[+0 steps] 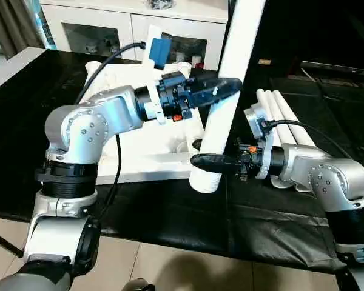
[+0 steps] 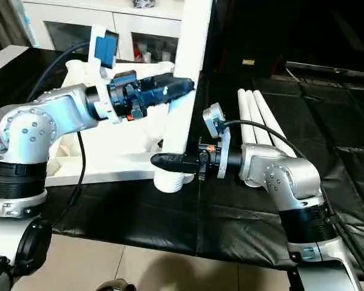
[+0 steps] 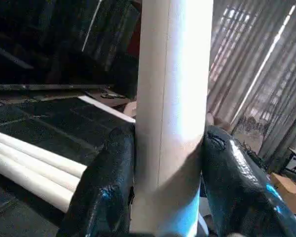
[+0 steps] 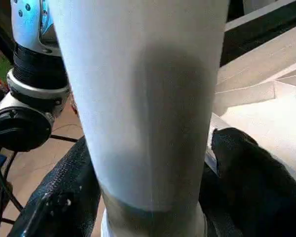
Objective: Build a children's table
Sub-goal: Pick table leg
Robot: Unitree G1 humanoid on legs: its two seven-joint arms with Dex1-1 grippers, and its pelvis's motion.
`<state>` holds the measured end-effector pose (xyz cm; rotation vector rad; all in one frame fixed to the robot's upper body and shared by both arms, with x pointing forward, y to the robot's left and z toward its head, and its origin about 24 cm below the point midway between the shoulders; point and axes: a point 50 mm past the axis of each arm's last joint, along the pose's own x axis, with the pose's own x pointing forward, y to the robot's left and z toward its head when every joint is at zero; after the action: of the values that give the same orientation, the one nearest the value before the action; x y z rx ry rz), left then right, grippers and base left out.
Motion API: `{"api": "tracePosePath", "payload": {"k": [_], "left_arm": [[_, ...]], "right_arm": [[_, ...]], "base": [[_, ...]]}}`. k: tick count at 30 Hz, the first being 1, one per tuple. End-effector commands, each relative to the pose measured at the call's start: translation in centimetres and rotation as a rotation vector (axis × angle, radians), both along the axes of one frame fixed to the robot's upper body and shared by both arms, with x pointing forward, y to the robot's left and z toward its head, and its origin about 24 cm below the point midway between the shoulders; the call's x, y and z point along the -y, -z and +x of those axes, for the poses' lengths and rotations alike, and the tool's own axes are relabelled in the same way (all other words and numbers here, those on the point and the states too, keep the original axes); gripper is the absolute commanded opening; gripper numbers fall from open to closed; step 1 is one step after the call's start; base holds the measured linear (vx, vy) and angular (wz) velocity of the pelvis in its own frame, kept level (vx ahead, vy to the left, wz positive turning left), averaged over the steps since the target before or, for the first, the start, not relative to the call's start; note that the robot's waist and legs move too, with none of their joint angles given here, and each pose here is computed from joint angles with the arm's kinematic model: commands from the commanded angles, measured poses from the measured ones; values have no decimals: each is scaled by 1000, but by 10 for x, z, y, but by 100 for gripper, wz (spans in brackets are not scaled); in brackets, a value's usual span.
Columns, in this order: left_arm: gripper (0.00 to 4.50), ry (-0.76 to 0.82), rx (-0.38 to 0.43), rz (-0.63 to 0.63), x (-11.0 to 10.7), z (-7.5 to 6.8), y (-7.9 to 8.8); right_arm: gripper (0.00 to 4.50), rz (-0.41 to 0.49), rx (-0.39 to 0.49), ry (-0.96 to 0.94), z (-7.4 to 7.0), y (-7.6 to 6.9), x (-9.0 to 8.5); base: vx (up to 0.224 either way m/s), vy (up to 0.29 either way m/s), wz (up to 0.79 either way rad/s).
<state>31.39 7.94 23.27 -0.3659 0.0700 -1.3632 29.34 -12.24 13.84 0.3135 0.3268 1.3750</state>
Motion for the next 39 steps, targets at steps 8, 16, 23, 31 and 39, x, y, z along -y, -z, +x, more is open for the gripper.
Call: {"api": "tracePosePath", "payload": {"k": [8, 16, 23, 31, 39], "left_arm": [[177, 42, 28, 12, 4, -7, -1], [177, 49, 28, 19, 5, -8, 0], [177, 50, 31, 19, 5, -8, -1], [177, 78, 34, 3, 8, -10, -5], [233, 95, 65, -19, 10, -14, -11]], "right_arm": [[349, 9, 19, -13, -2, -5, 2], [318, 11, 6, -21, -4, -2, 1], [265, 6, -6, -28, -7, 2, 0], [205, 15, -5, -6, -5, 3, 0], [196, 68, 5, 24, -5, 1, -1]], "base": [[0, 0, 0], [0, 0, 0], [0, 0, 0], [0, 0, 0], [0, 0, 0]]}}
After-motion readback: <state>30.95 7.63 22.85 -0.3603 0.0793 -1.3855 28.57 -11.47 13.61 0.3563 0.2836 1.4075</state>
